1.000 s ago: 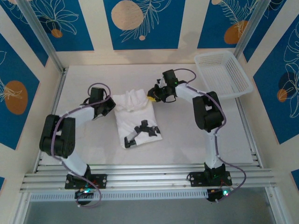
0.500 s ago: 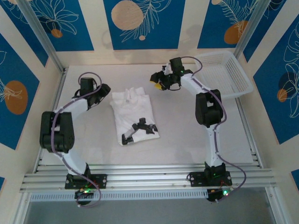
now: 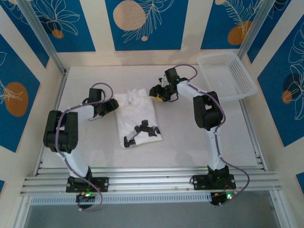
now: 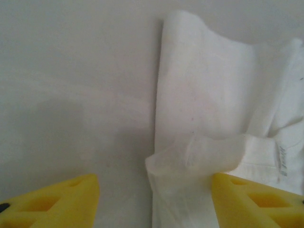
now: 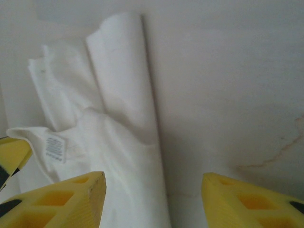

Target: Fold the inside-out t-shirt

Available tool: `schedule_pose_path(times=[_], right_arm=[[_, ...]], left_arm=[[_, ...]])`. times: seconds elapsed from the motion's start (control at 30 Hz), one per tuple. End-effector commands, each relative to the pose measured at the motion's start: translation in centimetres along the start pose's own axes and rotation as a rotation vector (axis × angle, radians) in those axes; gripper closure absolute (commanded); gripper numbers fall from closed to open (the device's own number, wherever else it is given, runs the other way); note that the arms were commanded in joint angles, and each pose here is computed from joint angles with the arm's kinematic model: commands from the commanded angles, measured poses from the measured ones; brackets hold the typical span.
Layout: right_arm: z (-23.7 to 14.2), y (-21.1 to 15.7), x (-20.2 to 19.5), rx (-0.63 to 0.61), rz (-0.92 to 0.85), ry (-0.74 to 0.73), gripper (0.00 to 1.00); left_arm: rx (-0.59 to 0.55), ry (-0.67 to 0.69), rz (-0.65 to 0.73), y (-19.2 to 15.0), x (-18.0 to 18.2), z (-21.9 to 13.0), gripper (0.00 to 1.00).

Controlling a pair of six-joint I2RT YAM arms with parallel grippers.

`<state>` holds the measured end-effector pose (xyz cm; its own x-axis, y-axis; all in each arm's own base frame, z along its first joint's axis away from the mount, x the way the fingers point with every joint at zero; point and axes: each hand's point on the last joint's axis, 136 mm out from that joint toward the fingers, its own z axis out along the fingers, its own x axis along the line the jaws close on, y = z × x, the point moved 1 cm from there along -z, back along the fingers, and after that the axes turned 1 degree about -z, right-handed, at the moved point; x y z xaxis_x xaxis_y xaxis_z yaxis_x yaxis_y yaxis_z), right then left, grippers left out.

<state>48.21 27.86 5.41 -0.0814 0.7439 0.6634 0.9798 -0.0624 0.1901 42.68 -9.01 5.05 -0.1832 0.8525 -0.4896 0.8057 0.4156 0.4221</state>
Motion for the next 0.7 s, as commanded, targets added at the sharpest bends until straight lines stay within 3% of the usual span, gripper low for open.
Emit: schedule_pose_path(times=[0.0,0.13,0.43,0.6,0.67], right_arm=[[1.8,-0.9,-0.2,0.054,-0.018,-0.011,0.43],[3.4,-1.6,0.4,0.089,-0.023,0.002,0.45],[5.9,-3.2,1.3,0.141,-0.005,0.041,0.52],[6.5,-3.4,2.3,0.172,0.013,0.085,0.64],[6.3,-3.1,2.7,0.175,0.036,0.111,0.75]], left_arm=[[-0.001,-0.068,0.055,0.9,-2.4,1.1,0.35],[0.005,-0.072,0.015,1.1,-2.4,2.7,0.37],[0.018,-0.125,-0.019,-0.3,-3.8,4.5,0.58],[0.022,-0.126,-0.075,-0.3,-3.6,6.0,0.74],[0.023,-0.100,-0.081,-0.3,-3.3,6.3,0.82]])
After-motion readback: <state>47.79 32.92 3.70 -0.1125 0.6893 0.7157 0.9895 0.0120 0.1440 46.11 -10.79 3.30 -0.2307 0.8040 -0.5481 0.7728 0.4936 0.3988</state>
